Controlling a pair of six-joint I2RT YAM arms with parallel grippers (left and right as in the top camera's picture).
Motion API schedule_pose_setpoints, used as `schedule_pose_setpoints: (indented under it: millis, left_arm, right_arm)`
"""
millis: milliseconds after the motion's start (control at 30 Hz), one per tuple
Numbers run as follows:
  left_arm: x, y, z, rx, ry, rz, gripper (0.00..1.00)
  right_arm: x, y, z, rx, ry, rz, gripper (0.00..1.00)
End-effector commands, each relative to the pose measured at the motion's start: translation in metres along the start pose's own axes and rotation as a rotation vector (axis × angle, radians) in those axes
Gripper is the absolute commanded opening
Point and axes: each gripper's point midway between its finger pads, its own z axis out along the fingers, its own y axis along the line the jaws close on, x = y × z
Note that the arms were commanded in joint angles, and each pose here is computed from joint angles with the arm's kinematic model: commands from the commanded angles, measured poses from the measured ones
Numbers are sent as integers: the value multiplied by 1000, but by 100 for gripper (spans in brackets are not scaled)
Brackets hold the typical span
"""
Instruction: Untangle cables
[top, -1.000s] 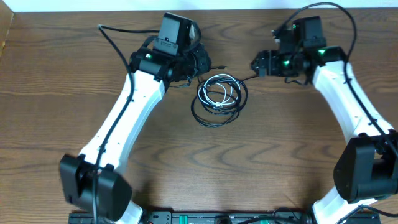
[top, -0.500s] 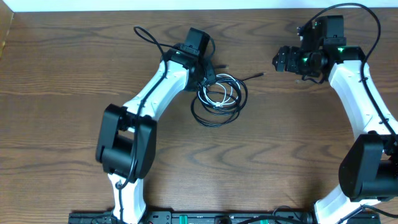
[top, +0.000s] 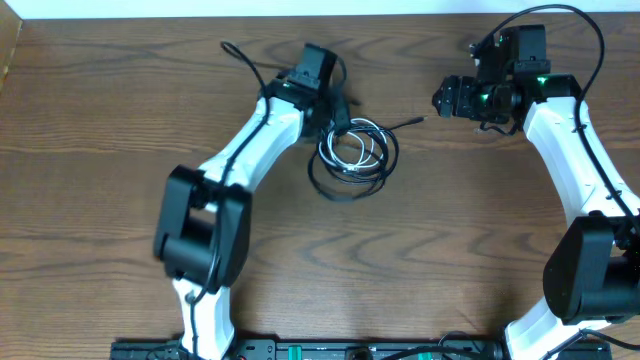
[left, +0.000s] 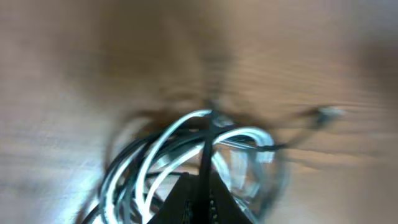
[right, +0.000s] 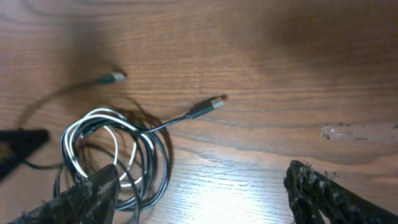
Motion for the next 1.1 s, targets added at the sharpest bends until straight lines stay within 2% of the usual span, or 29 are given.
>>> schedule_pose_setpoints:
  millis: [0, 100, 200, 400, 533, 600, 667, 800, 933, 1067]
  left_arm:
    - [-38, -65, -98, 209, -197, 220, 8]
    - [-41, -79, -140, 249, -264, 273, 8]
    - [-34, -86, -162, 279, -272, 306, 8]
    - [-21, -78, -160, 257, -213, 294, 7]
    - [-24, -103, -173, 385, -240, 354, 7]
    - [-31, -112, -184, 431, -274, 320, 7]
    - [-46, -119, -207, 482, -340, 244, 7]
    - [-66, -127, -257, 560, -473, 201, 7]
    - [-89, -135, -340, 693, -682, 155, 7]
    - [-96, -136, -399, 786, -811, 126, 7]
  right_arm:
    - [-2, 15, 0, -73, 2, -60, 82]
    - [-2, 22, -1, -113, 1, -70, 81]
    - [-1, 34, -3, -190, 2, -118, 81]
    - [0, 59, -10, -333, 2, -161, 80]
    - [-1, 67, -13, -382, -3, -167, 79]
    - [-2, 71, -14, -408, -6, -173, 79]
    - [-2, 73, -14, -411, -9, -177, 80]
    - [-3, 75, -14, -415, -17, -189, 80]
    - [-3, 83, -13, -424, -24, -215, 81]
    - [2, 98, -10, -434, -21, -259, 81]
